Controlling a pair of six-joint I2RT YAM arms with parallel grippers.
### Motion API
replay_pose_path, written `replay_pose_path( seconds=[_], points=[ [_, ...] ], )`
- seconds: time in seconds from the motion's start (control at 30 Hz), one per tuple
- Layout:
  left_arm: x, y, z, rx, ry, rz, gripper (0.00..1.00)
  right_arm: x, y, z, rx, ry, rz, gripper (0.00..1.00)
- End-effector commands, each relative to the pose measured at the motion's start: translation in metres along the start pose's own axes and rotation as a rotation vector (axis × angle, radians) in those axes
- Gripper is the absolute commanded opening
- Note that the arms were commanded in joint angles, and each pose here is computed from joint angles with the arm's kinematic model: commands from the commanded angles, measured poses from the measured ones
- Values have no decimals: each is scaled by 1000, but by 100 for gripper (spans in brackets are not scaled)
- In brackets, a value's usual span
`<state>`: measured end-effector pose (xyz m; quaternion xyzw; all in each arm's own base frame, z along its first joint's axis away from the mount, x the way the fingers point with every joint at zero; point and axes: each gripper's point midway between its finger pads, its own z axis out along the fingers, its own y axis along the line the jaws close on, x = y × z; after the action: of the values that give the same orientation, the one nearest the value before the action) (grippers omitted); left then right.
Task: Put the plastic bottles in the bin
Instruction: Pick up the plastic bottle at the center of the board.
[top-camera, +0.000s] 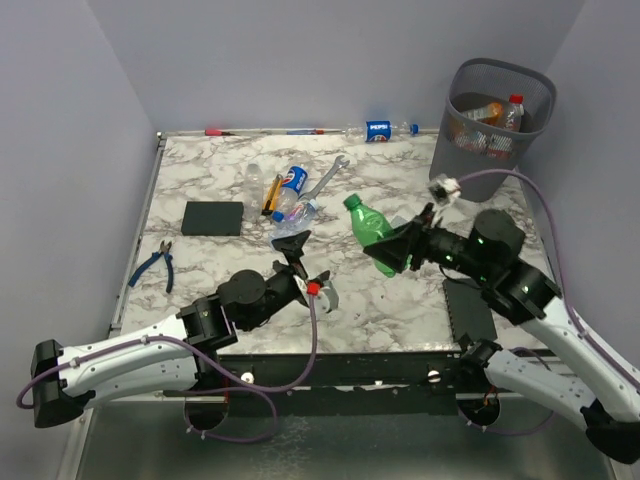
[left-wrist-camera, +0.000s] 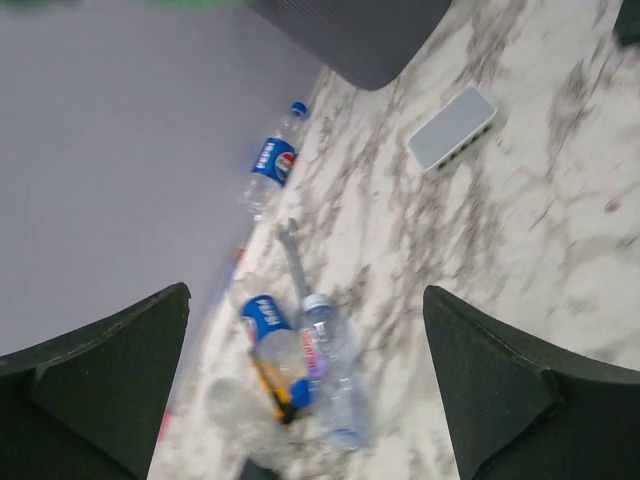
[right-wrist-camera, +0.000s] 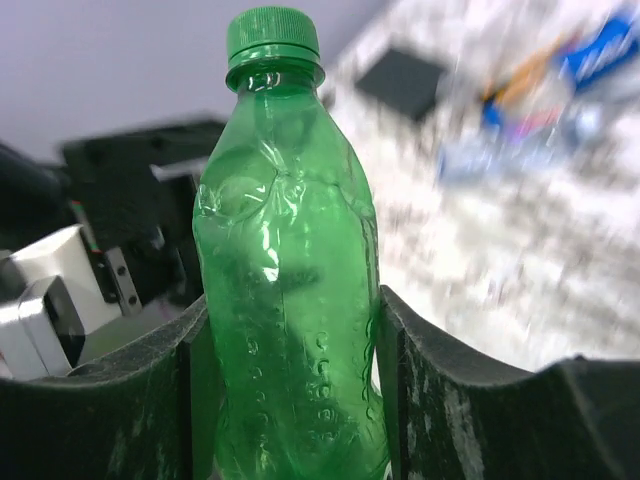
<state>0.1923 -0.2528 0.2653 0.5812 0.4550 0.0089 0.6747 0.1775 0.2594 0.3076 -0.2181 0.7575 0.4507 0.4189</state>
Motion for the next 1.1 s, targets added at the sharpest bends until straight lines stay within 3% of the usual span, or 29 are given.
replay_pose_path(
  seconds=[0.0,0.13,0.27,0.6,0.93,1.07],
  points=[
    [-37,28,2,-167,-110,-781,99,-87,4,-28,21,-532,3,27],
    [-92,30,14,-47,-275,-1190,99,-98,2,-39,-5,-678,45,27],
    [-148,21,16,177,-498,-1383,99,-100,9,-34,-92,-717,93,27],
    [-174,17,27,294,-537,-1381,98,-90,19,-26,-220,-710,178,28],
    [-169,35,35,273,-584,-1466,81,-77,37,-21,-351,-670,133,28],
    [-160,44,39,223,-579,-1479,84,-74,43,-20,-383,-644,124,29]
  ],
)
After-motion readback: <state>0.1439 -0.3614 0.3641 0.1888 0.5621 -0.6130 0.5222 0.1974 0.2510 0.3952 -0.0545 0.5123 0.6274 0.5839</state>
